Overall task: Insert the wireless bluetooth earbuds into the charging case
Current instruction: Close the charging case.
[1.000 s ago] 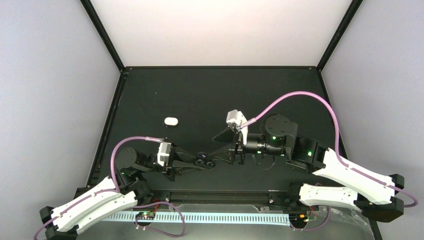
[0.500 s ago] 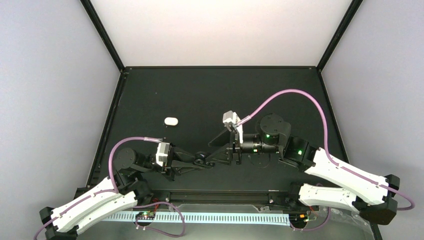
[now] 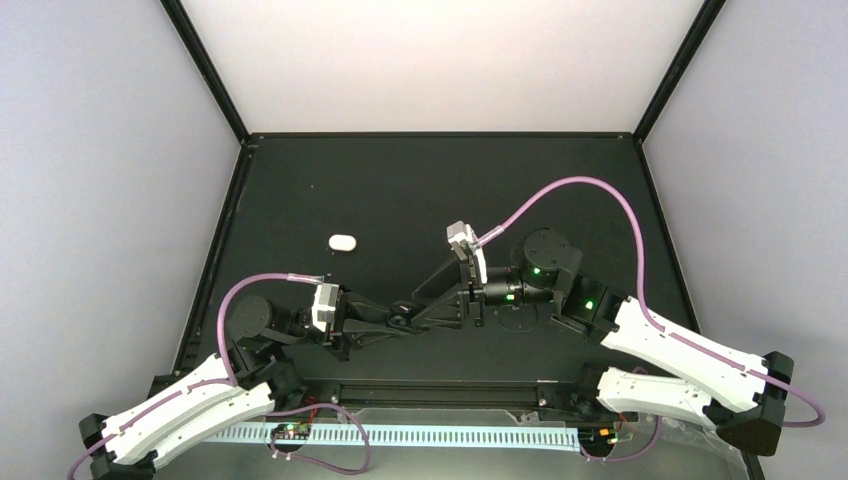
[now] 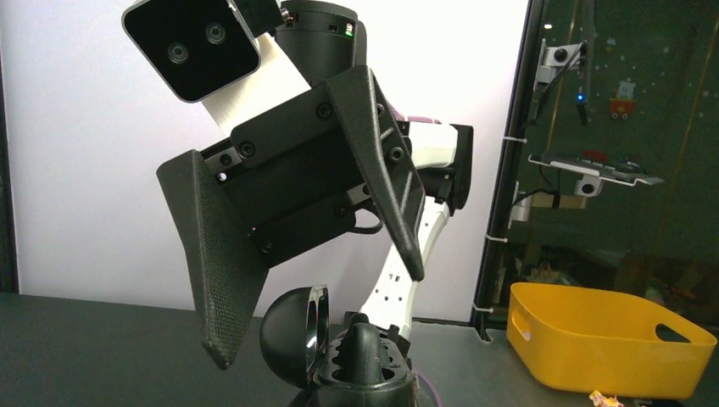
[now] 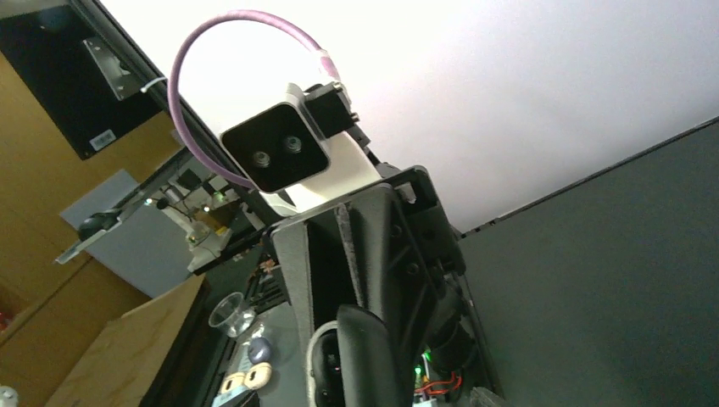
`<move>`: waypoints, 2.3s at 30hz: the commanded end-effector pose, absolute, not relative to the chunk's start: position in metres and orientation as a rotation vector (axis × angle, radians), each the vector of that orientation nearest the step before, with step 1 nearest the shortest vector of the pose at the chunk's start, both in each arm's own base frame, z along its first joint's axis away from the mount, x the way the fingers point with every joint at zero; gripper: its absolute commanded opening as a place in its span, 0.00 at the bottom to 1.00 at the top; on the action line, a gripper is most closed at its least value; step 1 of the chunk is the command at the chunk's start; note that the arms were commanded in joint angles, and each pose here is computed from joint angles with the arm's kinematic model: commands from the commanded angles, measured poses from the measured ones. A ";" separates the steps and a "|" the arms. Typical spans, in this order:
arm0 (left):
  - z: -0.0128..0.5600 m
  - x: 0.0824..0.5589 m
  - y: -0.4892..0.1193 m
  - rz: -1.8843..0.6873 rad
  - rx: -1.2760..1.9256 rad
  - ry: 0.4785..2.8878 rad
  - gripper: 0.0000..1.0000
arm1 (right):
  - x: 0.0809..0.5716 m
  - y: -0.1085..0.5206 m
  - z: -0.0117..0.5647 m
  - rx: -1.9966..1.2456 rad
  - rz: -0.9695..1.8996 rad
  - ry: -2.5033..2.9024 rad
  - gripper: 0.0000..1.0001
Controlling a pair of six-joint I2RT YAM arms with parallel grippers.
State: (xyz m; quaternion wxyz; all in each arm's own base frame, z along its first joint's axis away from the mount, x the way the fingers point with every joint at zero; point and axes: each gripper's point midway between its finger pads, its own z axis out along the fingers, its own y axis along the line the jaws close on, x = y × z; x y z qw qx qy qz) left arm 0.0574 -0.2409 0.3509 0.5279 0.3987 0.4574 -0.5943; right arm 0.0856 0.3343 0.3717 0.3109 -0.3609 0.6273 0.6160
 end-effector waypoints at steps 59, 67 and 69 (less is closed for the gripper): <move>0.357 0.062 -0.236 -1.385 0.906 1.077 0.02 | 0.071 0.336 0.381 -1.045 1.711 1.568 0.62; 0.357 0.062 -0.236 -1.386 0.908 1.078 0.02 | 0.075 0.334 0.383 -1.015 1.681 1.573 0.62; 0.356 0.063 -0.237 -1.385 0.907 1.080 0.01 | 0.073 0.334 0.384 -1.026 1.691 1.570 0.62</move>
